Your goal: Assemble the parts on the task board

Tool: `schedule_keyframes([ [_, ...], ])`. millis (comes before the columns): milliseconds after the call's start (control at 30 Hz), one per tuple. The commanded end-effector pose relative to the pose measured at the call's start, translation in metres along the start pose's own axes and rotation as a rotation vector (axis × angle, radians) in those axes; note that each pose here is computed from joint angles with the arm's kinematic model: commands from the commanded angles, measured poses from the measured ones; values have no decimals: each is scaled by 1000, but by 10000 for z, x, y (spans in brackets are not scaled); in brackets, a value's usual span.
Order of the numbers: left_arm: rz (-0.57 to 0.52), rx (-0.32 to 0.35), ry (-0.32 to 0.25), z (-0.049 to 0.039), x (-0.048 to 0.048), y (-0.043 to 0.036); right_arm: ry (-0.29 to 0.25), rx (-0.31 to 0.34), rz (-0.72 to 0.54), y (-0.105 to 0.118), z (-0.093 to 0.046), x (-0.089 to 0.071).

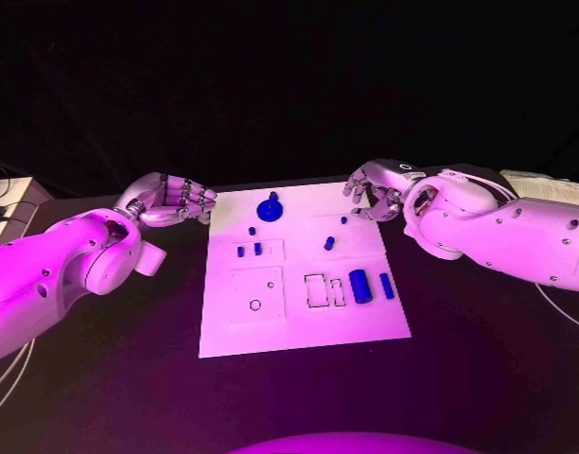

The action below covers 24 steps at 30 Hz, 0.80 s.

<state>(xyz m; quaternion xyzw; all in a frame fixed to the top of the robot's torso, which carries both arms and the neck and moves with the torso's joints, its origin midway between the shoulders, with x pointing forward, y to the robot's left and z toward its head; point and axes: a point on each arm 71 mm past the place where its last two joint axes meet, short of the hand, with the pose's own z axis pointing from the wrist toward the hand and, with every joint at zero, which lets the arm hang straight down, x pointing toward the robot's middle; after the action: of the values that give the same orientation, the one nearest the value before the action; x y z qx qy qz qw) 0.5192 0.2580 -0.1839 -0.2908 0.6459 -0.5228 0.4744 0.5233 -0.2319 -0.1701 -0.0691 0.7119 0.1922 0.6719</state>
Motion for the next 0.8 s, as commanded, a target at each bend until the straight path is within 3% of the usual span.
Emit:
schedule_keyframes([
  [33, -278, 96, 11, -47, 34, -89, 63, -39, -130, 50, 13, 87],
  [267, -362, 115, 2, -123, 47, -99, 98, -42, -158, 104, 36, 170],
  [800, -371, 124, -2, -155, 52, -129, 123, -17, -185, 149, 81, 326],
])
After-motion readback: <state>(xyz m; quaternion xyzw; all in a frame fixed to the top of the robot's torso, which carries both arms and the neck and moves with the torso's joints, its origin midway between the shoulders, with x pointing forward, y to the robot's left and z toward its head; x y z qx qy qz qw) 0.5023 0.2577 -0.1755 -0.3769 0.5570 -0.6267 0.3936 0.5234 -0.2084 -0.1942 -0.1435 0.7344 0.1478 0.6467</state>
